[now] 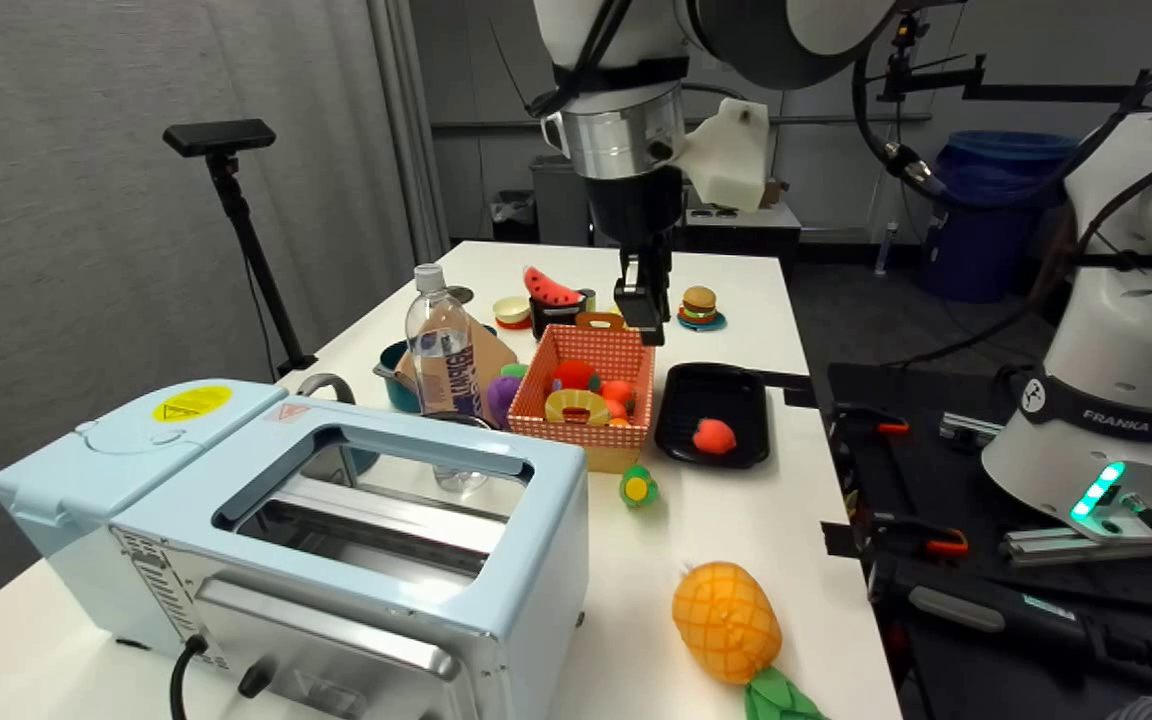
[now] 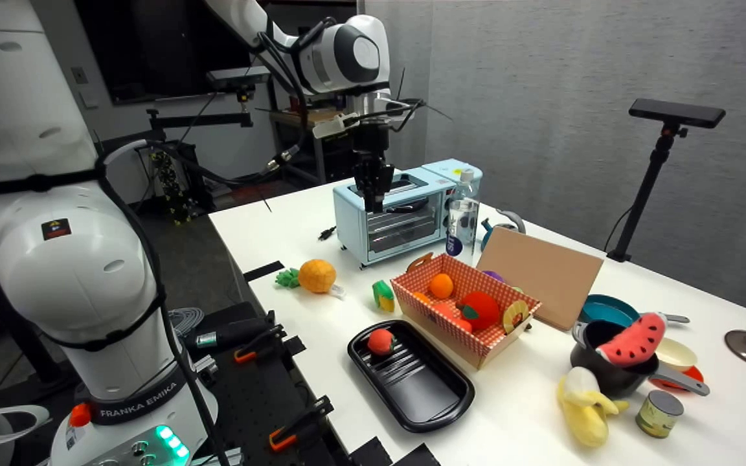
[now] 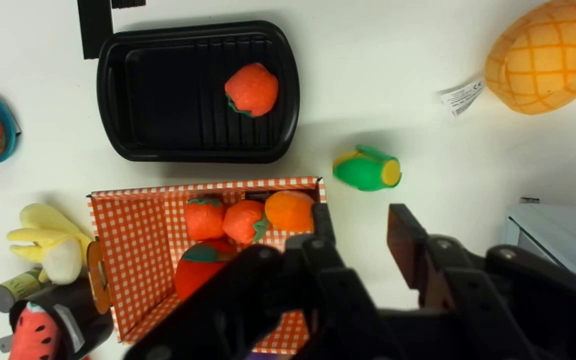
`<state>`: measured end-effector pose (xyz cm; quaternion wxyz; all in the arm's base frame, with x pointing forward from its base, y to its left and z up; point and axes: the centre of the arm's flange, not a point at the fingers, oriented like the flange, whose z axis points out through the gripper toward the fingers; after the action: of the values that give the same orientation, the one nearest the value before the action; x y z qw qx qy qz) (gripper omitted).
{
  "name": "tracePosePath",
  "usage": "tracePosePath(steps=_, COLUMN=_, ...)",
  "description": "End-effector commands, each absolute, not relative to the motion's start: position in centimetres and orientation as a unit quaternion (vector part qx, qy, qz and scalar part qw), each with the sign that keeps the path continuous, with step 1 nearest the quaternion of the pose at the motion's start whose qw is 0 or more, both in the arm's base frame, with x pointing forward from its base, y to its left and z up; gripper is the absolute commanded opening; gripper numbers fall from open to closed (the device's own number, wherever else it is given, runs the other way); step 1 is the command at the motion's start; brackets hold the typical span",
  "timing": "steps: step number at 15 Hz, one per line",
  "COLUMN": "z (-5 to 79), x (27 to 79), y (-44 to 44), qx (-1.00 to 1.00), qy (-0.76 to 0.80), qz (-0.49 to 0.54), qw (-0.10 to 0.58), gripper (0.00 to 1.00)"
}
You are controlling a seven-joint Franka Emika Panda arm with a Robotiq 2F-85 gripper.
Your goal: Pick up the corn plush toy from the basket and put it on the table.
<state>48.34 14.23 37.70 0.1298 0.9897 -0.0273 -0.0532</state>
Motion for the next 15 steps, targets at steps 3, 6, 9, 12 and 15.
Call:
tracePosePath(steps=3, z=38.8, x=48.1, y=12.6, qx=0.987, qy=-0.052, qz=-0.066, qw=0.138, gripper=0.83)
tracePosePath(steps=6, z=38.9, x=48.1, y=12.0, qx=0.986, qy=-0.058, qz=-0.07, qw=0.137, gripper=1.0)
tracePosePath(steps=9, z=39.1, x=48.1, y=11.5, qx=0.987, qy=-0.065, qz=-0.075, qw=0.129, gripper=1.0)
tracePosePath(steps=12, z=39.1, x=47.8, y=11.5, qx=0.988, qy=-0.063, qz=-0.08, qw=0.113, gripper=1.0)
tracePosePath(steps=15, z=37.8, x=48.5, y=12.0, qx=0.988, qy=-0.057, qz=-0.074, qw=0.125, gripper=1.0)
